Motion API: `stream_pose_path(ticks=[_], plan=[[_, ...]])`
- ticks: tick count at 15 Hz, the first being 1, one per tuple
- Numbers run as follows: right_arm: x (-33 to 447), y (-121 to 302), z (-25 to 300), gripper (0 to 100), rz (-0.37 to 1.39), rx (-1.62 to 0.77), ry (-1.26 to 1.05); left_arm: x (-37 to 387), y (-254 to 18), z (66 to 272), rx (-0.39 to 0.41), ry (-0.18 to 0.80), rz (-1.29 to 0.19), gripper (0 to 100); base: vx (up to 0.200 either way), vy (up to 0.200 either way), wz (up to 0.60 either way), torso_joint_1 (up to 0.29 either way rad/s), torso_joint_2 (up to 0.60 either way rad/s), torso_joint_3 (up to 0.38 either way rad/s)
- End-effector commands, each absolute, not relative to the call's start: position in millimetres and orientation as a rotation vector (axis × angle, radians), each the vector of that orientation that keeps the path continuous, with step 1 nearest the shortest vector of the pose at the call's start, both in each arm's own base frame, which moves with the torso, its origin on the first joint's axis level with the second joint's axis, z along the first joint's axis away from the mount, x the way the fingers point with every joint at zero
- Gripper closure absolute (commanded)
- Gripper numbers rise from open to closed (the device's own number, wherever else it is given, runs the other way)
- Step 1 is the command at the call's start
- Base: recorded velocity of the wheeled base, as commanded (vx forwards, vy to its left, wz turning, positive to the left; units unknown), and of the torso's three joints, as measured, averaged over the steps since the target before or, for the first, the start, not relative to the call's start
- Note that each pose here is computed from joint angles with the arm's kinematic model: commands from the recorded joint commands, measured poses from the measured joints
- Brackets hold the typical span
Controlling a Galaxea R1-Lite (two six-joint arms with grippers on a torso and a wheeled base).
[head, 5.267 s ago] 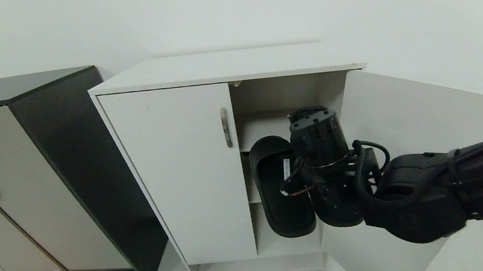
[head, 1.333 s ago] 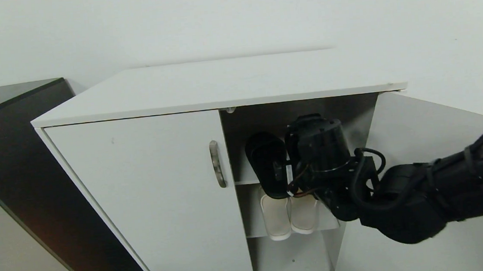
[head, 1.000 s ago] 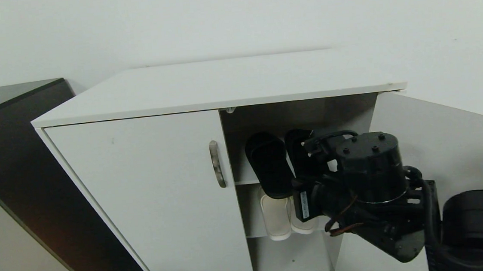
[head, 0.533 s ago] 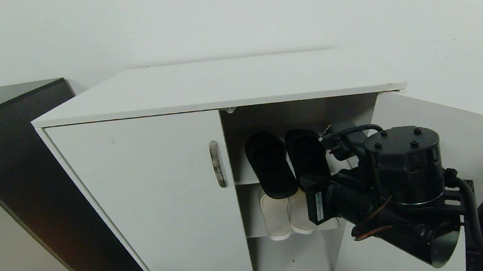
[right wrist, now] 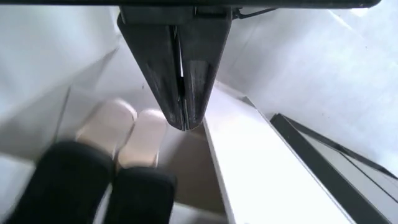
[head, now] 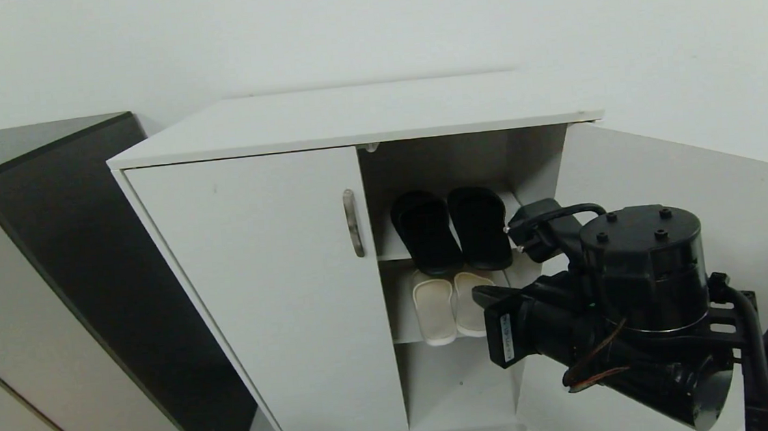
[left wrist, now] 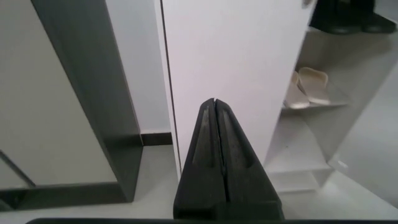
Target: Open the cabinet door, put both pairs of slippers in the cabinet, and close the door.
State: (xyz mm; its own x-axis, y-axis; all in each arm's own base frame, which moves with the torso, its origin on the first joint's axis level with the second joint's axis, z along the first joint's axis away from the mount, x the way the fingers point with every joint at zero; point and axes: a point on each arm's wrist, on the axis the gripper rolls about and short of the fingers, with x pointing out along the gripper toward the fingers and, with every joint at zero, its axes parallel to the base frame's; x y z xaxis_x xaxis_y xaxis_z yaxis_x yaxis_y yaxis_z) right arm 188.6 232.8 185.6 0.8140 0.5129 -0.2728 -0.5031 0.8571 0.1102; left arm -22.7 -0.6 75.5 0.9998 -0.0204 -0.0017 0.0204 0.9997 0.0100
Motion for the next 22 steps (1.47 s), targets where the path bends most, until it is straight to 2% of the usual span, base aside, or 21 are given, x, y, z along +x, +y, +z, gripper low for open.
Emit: stream_pose_path(ticks=[1, 8, 22], plan=[[188.2, 232.7, 186.9, 100, 0.544, 0.035, 0.296, -22.7, -0.6, 75.5, 0.009, 0.001, -0.020, 100, -0.200, 0.000, 0.00, 0.002, 0.00, 0.002], [186.9, 226.5, 190.6, 100, 0.537, 0.039, 0.284, -22.7, -0.6, 75.5, 0.000, 0.002, -0.020, 100, -0.200, 0.000, 0.00, 0.000, 0.00, 0.004], [192.4, 227.1, 182.9, 100, 0.525, 0.012, 0.302, -22.7, -0.5, 75.5, 0.002, 0.002, -0.017, 100, 0.000, 0.000, 0.00, 0.000, 0.00, 0.000]])
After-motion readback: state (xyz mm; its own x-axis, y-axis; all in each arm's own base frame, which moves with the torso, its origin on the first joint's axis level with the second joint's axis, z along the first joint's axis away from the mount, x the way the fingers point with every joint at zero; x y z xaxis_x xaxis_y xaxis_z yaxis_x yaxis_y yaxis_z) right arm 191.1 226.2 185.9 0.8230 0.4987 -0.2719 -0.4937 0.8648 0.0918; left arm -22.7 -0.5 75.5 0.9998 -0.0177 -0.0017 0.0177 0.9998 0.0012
